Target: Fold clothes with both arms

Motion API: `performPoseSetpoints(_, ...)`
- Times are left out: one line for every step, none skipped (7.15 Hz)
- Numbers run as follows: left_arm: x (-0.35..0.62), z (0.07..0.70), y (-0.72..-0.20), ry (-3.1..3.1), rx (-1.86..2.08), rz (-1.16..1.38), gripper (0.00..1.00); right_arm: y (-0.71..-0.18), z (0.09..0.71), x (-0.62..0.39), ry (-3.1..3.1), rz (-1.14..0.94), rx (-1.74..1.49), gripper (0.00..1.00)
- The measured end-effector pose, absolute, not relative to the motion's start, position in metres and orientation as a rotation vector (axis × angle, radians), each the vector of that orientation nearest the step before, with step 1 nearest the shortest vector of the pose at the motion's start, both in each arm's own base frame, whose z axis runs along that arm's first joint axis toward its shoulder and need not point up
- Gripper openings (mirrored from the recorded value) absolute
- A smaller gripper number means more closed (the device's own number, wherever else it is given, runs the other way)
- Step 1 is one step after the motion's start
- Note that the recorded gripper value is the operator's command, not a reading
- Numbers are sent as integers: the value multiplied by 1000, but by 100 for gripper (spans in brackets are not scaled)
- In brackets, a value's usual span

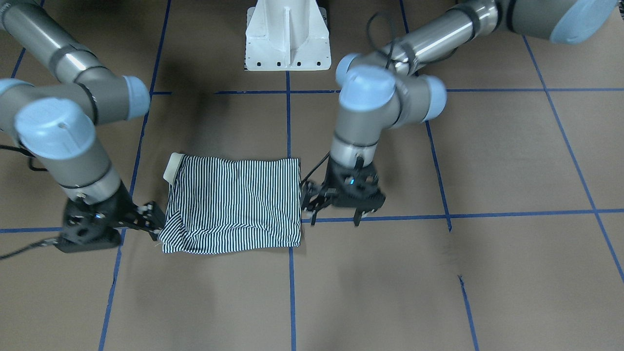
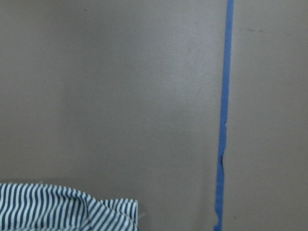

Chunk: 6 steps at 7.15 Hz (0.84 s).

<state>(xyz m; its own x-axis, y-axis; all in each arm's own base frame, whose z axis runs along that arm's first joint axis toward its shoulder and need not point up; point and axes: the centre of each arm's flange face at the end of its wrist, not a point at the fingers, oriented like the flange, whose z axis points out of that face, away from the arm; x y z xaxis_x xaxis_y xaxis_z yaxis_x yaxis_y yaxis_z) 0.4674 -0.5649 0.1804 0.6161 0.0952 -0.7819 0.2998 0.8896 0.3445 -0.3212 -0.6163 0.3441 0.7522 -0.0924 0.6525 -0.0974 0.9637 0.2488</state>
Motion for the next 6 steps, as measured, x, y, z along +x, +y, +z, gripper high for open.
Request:
performPoseSetpoints(414, 175, -539, 884, 498, -38, 100, -600, 346, -278, -712, -37, 264, 100)
performPoseSetpoints(359, 177, -518, 857, 516, 32, 100, -587, 355, -231, -686, -93, 252, 100)
performPoseSetpoints(302, 187, -499, 818, 537, 106, 100, -579, 378, -179, -671, -153, 235, 100)
performPoseSetpoints(250, 205, -487, 770, 552, 174, 100, -569, 412, -126, -668, -201, 219, 100)
performPoseSetpoints(203, 232, -483, 718, 554, 234, 100, -552, 454, -75, -670, -221, 197, 100)
performPoseSetpoints(161, 265, -482, 690, 527, 270, 100, -521, 496, -36, -676, -202, 154, 100)
